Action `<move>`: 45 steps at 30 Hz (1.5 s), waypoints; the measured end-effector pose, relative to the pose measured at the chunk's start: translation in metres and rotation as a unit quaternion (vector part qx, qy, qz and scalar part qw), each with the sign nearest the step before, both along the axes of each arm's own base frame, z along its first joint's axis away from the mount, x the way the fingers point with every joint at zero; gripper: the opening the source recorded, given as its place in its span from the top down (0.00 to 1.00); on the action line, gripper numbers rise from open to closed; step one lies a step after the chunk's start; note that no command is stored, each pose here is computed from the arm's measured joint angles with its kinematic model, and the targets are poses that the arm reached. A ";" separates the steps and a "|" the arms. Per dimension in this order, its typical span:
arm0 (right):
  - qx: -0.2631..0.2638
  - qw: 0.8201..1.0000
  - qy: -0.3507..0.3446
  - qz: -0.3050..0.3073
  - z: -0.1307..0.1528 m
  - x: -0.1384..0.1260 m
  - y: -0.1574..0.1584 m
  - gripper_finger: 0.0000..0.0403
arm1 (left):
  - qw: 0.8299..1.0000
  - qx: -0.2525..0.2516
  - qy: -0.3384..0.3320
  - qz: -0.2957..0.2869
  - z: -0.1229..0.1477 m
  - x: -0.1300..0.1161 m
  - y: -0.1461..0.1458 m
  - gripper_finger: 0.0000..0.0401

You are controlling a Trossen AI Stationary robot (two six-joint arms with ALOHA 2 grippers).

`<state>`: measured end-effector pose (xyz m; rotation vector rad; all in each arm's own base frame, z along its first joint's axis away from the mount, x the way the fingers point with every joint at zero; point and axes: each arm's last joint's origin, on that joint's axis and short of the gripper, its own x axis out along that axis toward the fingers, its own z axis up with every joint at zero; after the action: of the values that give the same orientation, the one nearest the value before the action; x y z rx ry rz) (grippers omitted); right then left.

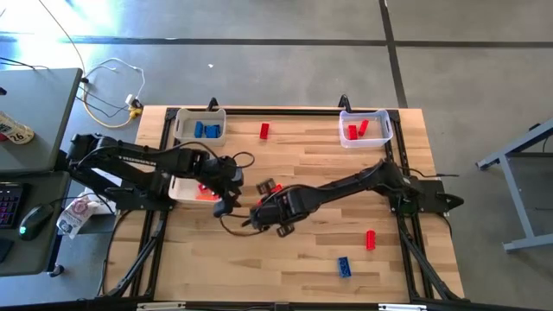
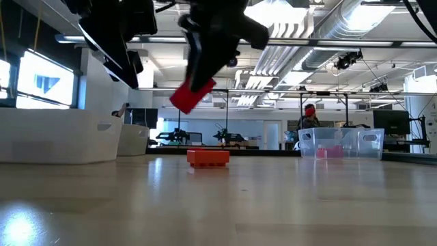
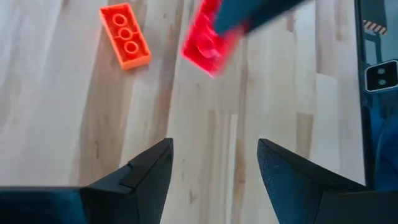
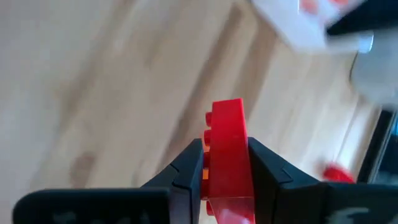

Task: Sort & place blocks by color
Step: Put the red game piece into the transparent bin

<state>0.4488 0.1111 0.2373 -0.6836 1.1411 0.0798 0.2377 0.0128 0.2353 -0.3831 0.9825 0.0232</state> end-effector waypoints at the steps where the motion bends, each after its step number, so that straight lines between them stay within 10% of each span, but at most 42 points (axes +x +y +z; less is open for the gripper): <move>1: -0.005 1.000 0.011 -0.013 -0.001 -0.002 -0.005 0.82 | 1.000 0.002 -0.001 0.002 0.000 0.000 0.002 0.46; 28: -0.180 0.910 0.145 -0.345 0.004 -0.067 -0.125 0.82 | 0.999 0.033 -0.004 0.014 0.000 -0.004 0.029 0.46; 38: -0.143 0.884 0.036 -0.443 0.029 -0.135 -0.160 0.82 | 0.998 0.061 0.007 0.023 -0.001 -0.005 0.031 0.46; 45: -0.111 0.831 -0.065 -0.541 0.038 -0.183 -0.192 0.81 | 0.995 0.092 0.013 0.044 -0.001 -0.005 0.033 0.46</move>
<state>0.2661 -0.0810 0.2754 -0.1505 1.2714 -1.0667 0.2323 0.0461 0.2339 -0.2569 0.9810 0.1969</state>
